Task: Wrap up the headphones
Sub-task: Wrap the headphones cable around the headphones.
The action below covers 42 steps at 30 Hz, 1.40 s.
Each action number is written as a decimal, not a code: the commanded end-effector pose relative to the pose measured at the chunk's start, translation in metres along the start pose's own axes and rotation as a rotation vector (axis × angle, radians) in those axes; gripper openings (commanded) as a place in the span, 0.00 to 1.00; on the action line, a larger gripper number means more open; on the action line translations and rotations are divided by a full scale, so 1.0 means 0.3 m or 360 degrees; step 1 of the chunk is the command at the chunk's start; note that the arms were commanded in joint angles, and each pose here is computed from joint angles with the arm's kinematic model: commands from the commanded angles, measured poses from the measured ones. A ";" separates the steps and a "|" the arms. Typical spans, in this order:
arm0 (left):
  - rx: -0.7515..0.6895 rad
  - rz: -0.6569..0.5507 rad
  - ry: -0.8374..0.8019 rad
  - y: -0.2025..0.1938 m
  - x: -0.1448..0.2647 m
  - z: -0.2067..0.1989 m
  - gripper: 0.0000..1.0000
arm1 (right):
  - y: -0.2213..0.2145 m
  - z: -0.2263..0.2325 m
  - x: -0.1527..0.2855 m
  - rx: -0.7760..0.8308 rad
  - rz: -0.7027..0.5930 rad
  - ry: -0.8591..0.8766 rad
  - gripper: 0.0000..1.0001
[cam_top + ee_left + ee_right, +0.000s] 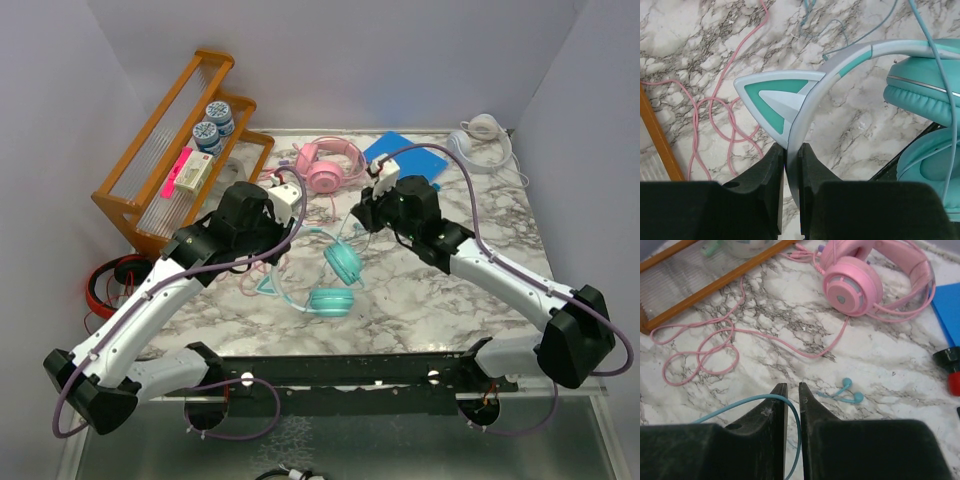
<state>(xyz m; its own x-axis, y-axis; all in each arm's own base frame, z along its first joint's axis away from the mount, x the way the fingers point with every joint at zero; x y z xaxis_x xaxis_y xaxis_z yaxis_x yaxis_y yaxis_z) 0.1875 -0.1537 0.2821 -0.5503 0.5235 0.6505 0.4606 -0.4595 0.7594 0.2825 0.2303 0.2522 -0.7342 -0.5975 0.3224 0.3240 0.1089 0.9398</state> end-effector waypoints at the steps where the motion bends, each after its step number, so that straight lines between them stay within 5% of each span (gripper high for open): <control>1: 0.0033 -0.0208 -0.0162 0.078 0.074 -0.048 0.06 | -0.052 -0.002 -0.008 -0.0224 -0.0018 0.0227 0.17; 15: 0.0356 -0.0509 -0.0252 0.198 0.106 -0.083 0.04 | -0.232 0.123 0.023 -0.0451 0.0035 0.0880 0.01; 36: 0.0856 -0.0860 -0.0403 0.396 0.127 -0.010 0.00 | -0.294 0.216 0.133 -0.0573 -0.0107 0.1489 0.14; 42: 0.1001 -0.0812 -0.0126 0.391 0.112 0.075 0.00 | -0.286 0.225 0.160 -0.0548 -0.0120 0.1523 0.16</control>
<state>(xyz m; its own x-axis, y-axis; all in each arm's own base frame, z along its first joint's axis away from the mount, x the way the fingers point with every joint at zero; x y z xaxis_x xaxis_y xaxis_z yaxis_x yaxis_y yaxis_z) 0.2262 -0.1847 0.3660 -0.6766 0.6909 0.2545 0.5323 0.2202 0.8175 0.1907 0.2489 0.1862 -0.0793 -0.9944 -0.0705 0.5916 -0.1039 0.7995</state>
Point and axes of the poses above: each gripper's point midway between its finger pads, its own x axis back along the fingers, its own z axis along the line the jaws close on, y = z × x, the point moved 7 cm from there along x, back along the fingers, and after that the axes turned 5 degrees about -x, right-handed, at the moved point
